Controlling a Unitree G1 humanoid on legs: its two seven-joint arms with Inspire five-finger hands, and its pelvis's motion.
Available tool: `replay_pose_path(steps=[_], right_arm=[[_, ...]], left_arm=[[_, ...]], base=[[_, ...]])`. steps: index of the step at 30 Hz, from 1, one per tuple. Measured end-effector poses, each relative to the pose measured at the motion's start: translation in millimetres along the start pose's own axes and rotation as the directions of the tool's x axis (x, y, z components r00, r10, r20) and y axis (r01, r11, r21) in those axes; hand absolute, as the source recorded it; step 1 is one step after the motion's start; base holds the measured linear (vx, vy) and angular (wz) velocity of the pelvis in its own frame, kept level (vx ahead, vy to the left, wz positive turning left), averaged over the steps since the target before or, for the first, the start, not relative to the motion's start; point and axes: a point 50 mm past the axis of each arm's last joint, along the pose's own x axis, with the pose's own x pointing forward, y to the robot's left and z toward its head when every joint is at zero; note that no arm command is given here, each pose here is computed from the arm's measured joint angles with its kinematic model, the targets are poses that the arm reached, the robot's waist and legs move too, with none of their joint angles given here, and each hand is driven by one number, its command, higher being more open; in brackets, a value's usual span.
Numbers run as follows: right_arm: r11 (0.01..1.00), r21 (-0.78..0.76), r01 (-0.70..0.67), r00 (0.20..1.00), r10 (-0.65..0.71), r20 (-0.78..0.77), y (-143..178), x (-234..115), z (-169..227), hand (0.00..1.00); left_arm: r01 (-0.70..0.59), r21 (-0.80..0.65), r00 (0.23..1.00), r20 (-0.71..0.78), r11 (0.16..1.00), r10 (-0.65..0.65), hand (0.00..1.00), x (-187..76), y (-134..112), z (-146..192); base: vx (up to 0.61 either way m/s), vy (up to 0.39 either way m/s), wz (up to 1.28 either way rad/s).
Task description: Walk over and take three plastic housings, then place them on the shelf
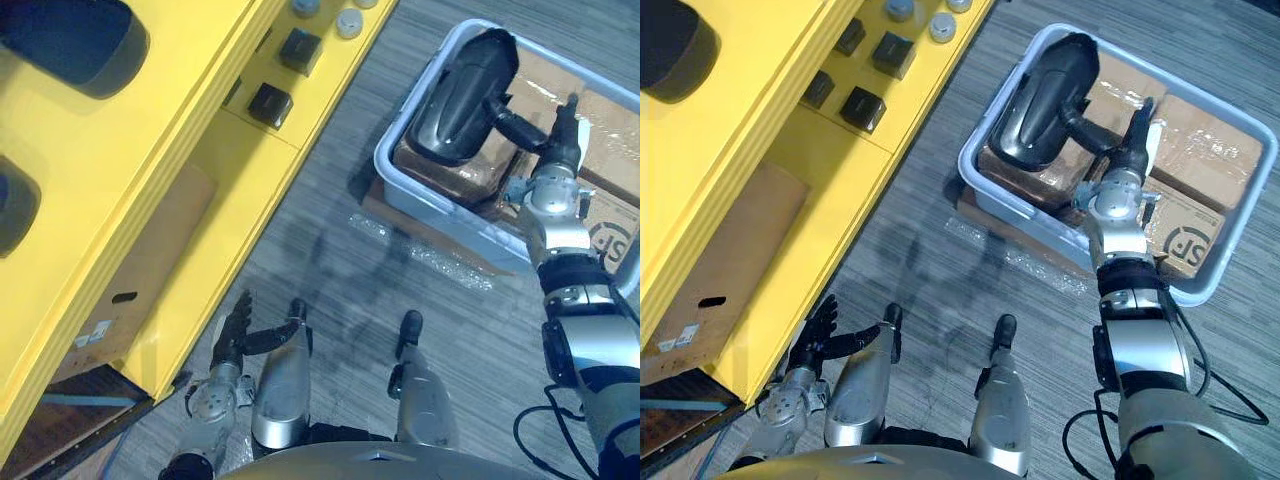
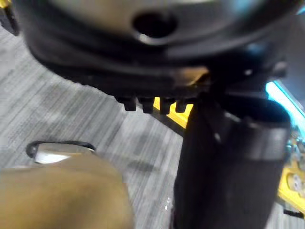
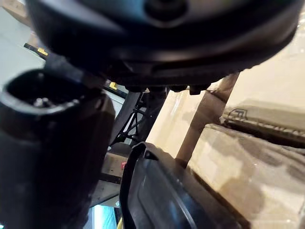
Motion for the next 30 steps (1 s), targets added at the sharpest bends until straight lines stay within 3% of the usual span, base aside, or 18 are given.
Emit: replay_pose_path(steps=[9,24,25,30], right_arm=[[0.981,-0.172,0.085,0.989,-0.104,-0.106,-30,21,10,1.00],[0.945,-0.252,0.211,0.953,-0.256,-0.162,-69,31,18,1.00],[0.942,-0.256,0.219,0.950,-0.265,-0.163,-71,31,18,0.00],[0.929,-0.275,0.247,0.931,-0.306,-0.198,-80,33,19,0.00]], left_arm=[[0.031,-0.103,0.999,-0.022,0.994,-0.034,1.00,-2,-9,-5],[0.037,-0.209,0.998,-0.038,0.977,-0.046,1.00,-4,-16,-9],[0.038,-0.216,0.998,-0.036,0.976,-0.047,1.00,-4,-17,-9],[0.045,-0.230,0.998,-0.040,0.972,-0.055,1.00,-4,-18,-9]], base=[[-0.02,0.006,0.09],[-0.02,0.011,0.08],[-0.02,0.023,0.15],[-0.01,0.006,0.02]])
